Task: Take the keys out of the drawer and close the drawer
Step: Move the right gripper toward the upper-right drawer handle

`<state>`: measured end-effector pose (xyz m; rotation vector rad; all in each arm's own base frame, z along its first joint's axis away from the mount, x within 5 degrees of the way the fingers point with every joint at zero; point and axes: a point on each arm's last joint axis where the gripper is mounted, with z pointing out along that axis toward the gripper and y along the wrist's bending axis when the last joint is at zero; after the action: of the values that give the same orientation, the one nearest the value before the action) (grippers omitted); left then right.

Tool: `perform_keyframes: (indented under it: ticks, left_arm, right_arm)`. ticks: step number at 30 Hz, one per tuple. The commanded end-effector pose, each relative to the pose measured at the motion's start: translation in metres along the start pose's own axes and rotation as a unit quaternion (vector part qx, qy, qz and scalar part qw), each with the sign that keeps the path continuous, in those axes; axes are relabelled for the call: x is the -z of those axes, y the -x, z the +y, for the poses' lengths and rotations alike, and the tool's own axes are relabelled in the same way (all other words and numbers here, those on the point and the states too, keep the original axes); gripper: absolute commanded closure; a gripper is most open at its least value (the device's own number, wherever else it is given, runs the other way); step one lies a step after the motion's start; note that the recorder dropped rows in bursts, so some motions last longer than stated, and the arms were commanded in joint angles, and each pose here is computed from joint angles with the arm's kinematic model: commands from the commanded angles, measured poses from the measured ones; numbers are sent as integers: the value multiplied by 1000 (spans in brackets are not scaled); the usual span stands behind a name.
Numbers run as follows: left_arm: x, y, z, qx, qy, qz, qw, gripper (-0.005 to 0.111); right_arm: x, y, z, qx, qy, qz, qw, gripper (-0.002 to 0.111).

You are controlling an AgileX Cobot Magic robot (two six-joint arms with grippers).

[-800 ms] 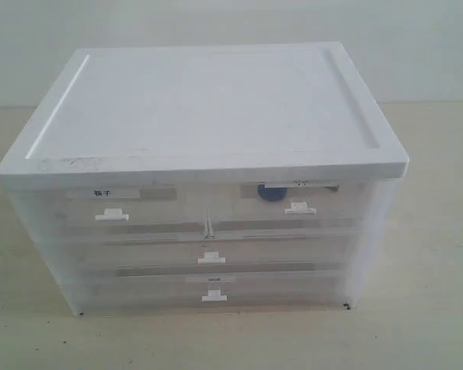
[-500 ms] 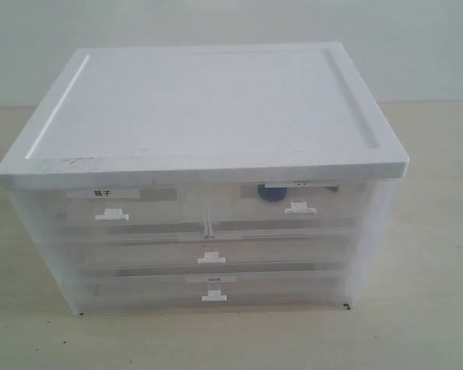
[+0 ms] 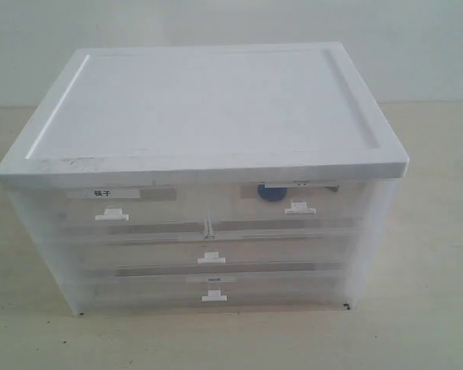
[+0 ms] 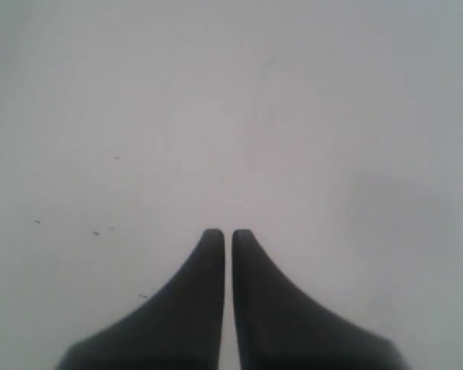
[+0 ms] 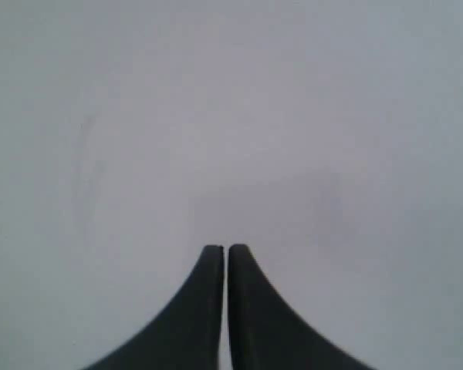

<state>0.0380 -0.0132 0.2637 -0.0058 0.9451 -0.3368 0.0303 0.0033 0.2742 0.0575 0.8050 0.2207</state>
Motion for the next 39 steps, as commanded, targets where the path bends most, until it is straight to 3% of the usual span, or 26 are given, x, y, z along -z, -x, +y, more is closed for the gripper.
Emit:
perform_keyframes:
  ticks: [1, 4, 10, 16, 22, 30, 32, 36, 38, 39]
  left_arm:
    - [-17, 5, -17, -8, -80, 63, 995, 102]
    - [-32, -2, -22, -26, -122, 133, 983, 102]
    - [-44, -40, -31, -14, -240, 233, 942, 102]
    - [-37, -74, -19, -23, -219, 284, 933, 102]
    - [-36, -90, -14, -16, -210, 326, 922, 102]
    - [-36, -105, -8, -2, -197, 362, 911, 102]
    - [-36, -107, -8, 0, -198, 364, 910, 102]
    - [-37, -109, -7, 3, -198, 367, 909, 102]
    - [-37, -109, -7, 4, -199, 364, 910, 102]
    - [-37, -108, -8, 5, -201, 363, 910, 102]
  right_arm:
    - [-16, 19, 9, 0, 27, 19, 999, 108]
    - [-36, 30, 17, -2, 55, 32, 998, 108]
    - [-88, 43, 27, 27, 102, 54, 993, 108]
    - [-174, 56, 28, 64, 111, 78, 989, 108]
    - [-244, 38, 19, 134, 99, 194, 967, 108]
    - [-276, -6, 4, 228, 95, 306, 919, 108]
    - [-276, -18, 1, 185, 81, 328, 923, 108]
    - [-264, -54, -1, 139, 98, 385, 907, 108]
    - [-259, -66, 18, 72, 206, 411, 885, 108]
    - [-259, -66, 34, 7, 287, 420, 861, 108]
